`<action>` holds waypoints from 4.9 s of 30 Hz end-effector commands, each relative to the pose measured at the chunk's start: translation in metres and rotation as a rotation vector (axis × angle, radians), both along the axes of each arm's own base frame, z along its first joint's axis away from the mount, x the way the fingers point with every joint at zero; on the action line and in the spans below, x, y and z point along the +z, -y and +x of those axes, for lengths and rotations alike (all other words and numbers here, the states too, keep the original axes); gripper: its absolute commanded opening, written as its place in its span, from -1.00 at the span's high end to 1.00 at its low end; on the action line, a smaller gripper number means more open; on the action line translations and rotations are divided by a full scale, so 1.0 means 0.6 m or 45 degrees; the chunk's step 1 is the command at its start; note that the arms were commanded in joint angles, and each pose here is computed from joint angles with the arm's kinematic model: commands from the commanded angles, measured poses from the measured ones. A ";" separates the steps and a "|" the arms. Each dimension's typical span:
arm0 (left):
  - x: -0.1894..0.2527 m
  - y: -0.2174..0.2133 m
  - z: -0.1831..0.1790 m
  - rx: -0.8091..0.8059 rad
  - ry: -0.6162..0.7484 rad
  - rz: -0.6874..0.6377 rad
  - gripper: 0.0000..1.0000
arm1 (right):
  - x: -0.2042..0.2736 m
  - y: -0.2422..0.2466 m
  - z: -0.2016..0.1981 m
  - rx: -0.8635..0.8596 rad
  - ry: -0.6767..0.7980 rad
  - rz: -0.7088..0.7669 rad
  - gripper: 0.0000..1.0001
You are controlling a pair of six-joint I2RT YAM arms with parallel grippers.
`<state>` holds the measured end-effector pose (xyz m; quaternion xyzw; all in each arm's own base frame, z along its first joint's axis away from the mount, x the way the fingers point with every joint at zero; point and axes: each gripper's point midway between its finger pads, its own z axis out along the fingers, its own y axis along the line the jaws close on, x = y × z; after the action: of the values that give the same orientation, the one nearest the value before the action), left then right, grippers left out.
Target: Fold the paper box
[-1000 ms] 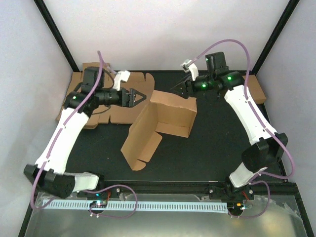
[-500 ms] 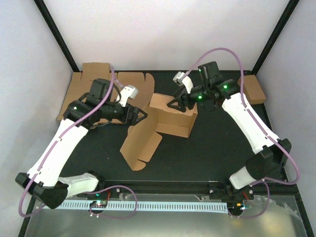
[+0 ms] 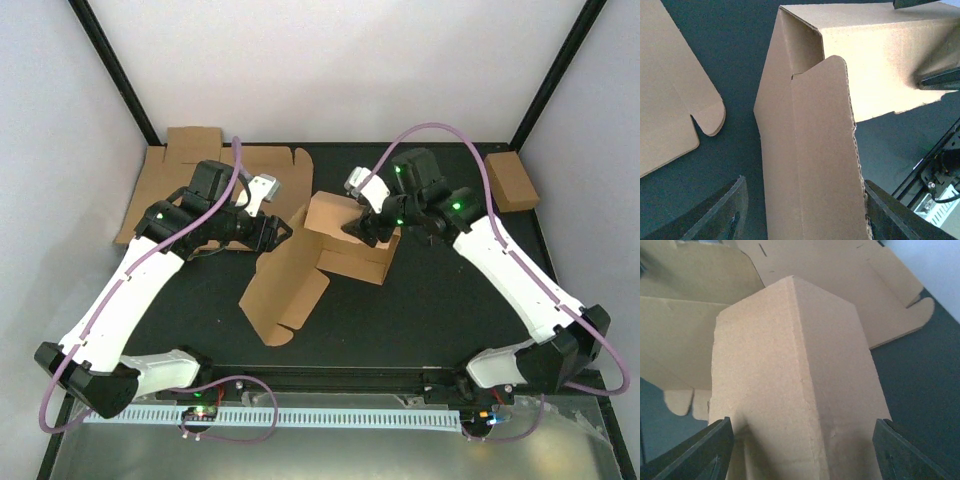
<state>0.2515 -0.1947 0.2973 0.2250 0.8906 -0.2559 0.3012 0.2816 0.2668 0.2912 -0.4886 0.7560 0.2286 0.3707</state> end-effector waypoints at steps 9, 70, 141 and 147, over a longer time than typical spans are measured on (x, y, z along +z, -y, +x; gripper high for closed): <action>0.002 0.002 0.002 -0.004 0.004 -0.001 0.14 | -0.010 0.012 -0.003 -0.080 0.288 -0.246 -0.57; 0.028 0.042 -0.008 -0.162 -0.002 -0.108 0.82 | 0.034 -0.009 -0.040 0.008 0.859 -0.520 -0.63; 0.042 0.069 -0.018 -0.234 -0.034 -0.178 0.82 | -0.021 0.048 0.053 -0.156 0.862 -0.789 -0.68; 0.048 0.076 -0.021 -0.258 -0.030 -0.206 0.82 | -0.042 0.045 0.054 -0.122 0.924 -0.802 -0.67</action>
<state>0.2452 -0.2287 0.3025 0.2653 0.8664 -0.3273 0.2680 0.3080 0.2415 0.2626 -0.5937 0.6497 -0.1921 0.4342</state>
